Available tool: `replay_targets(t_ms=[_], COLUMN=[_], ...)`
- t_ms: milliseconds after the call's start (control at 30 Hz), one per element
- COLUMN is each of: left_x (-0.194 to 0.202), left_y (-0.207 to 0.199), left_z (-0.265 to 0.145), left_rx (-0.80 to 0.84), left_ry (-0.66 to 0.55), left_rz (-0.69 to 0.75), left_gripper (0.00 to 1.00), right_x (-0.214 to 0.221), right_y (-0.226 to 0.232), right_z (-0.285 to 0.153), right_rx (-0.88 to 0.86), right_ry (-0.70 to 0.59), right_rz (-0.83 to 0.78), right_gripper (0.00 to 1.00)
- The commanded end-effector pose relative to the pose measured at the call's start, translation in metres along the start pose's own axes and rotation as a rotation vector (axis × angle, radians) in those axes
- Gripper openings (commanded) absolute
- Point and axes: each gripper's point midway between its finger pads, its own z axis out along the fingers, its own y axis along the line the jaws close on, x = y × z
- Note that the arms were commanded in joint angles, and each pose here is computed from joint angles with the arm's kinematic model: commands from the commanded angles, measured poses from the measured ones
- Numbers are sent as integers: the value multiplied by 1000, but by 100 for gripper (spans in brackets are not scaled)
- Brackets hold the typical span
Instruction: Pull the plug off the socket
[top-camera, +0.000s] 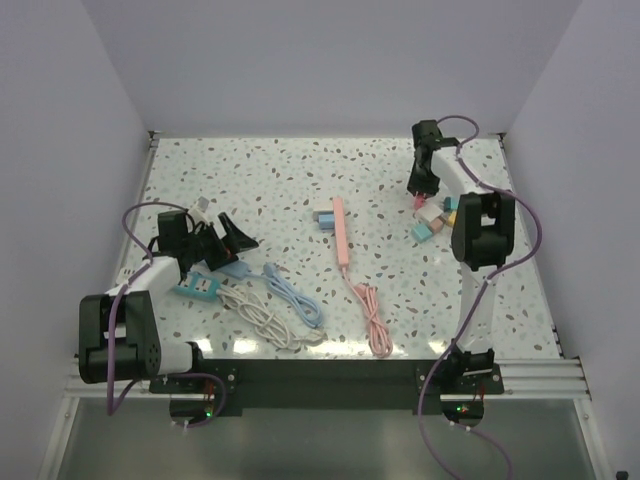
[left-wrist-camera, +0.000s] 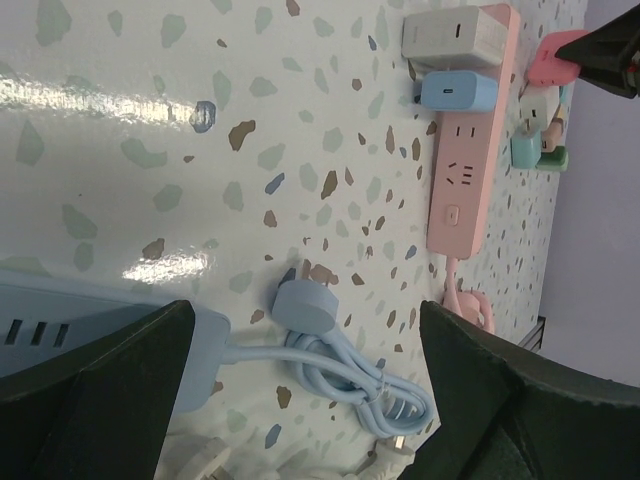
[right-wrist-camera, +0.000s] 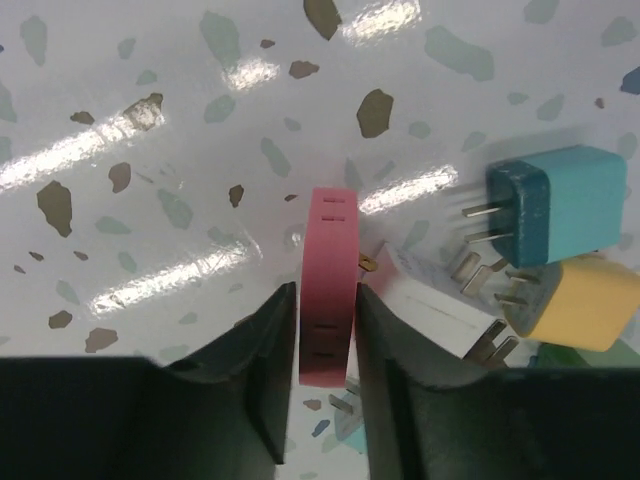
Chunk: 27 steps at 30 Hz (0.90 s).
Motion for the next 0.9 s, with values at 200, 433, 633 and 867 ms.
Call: replay_targets(t_ms=[200, 433, 633, 867], left_x=[-7, -9, -9, -6], left_y=[-7, -8, -8, -6], left_z=[-3, -3, -3, -4], left_rx=[6, 10, 8, 4], left_ry=[-11, -18, -18, -23], left_rz=[59, 57, 52, 43], left_gripper=[100, 100, 100, 100], right_x=[-34, 3, 70, 135], right_y=[-10, 64, 118, 142], right_z=[-60, -133, -158, -143], right_rx=[-94, -379, -512, -516], right_ry=[-107, -145, -95, -30], right_rz=[21, -169, -338, -465], right_gripper=[98, 98, 98, 96])
